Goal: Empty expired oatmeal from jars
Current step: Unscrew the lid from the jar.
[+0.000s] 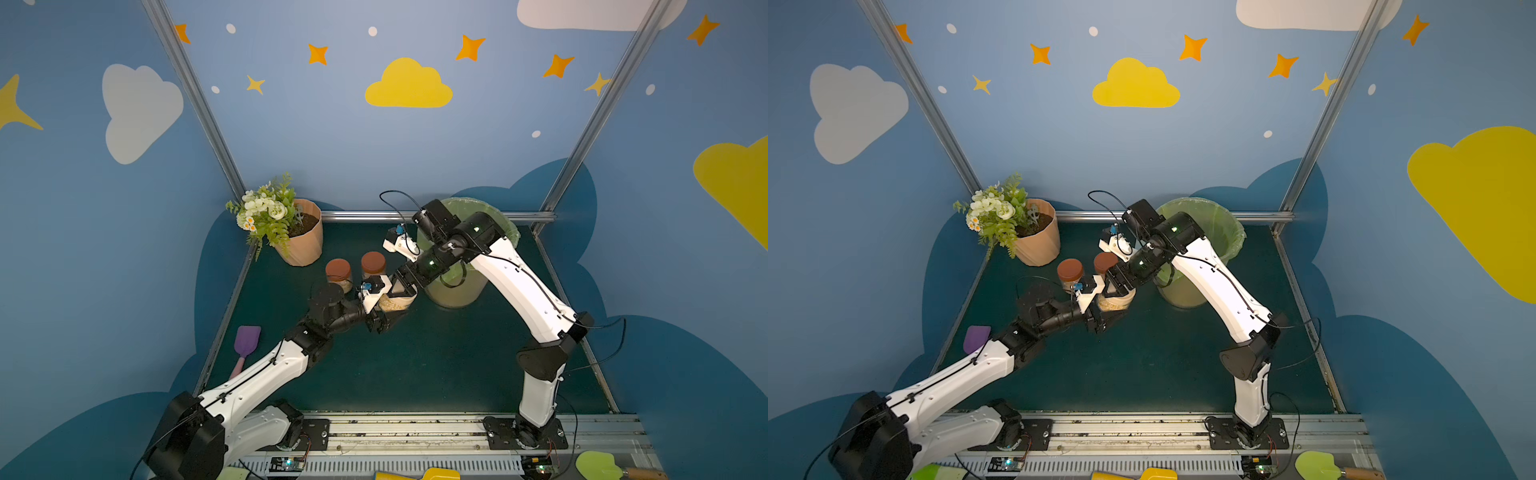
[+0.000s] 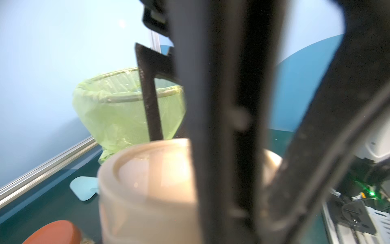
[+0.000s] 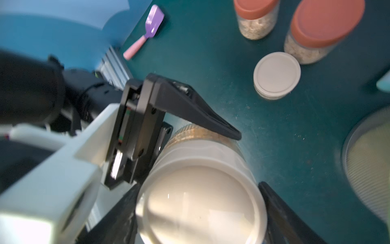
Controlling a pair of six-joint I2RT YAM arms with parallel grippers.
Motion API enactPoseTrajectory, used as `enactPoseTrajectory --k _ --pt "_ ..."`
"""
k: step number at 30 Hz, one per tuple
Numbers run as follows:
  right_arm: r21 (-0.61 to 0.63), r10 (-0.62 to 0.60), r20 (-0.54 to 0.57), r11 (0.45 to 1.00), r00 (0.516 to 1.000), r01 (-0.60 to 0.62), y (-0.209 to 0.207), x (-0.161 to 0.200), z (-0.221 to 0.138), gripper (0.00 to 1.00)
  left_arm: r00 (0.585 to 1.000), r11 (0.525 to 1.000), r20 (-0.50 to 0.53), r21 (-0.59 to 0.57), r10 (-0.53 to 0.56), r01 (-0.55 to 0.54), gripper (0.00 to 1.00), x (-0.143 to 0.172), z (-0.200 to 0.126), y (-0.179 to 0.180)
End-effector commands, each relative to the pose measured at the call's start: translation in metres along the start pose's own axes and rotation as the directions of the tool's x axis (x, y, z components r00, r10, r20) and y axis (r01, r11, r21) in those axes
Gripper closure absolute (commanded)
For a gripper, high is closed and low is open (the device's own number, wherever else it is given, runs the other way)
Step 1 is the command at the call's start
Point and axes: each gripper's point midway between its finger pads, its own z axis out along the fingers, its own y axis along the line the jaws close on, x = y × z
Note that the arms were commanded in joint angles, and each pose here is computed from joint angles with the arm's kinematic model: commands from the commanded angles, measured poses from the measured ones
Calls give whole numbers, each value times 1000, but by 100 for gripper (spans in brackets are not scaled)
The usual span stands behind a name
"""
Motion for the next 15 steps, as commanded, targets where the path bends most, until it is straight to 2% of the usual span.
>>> enactPoseTrajectory --k 1,4,11,13,15 --pt "-47 -228 -28 973 973 227 20 15 0 45 990 998 137 51 41 -48 96 -39 -9 -11" --pt "-37 -351 -82 936 933 349 17 23 12 51 990 997 136 62 29 -37 96 -37 -11 -14" --pt "-3 -474 -137 878 870 478 2 27 20 61 989 999 140 34 35 -40 96 -34 -17 -13" --pt "-1 -519 -136 852 844 523 -1 29 20 67 989 999 141 30 36 -40 96 -32 -18 -13" --pt "18 -555 -123 828 823 561 -3 29 20 67 990 998 136 36 41 -46 96 -30 -19 -15"
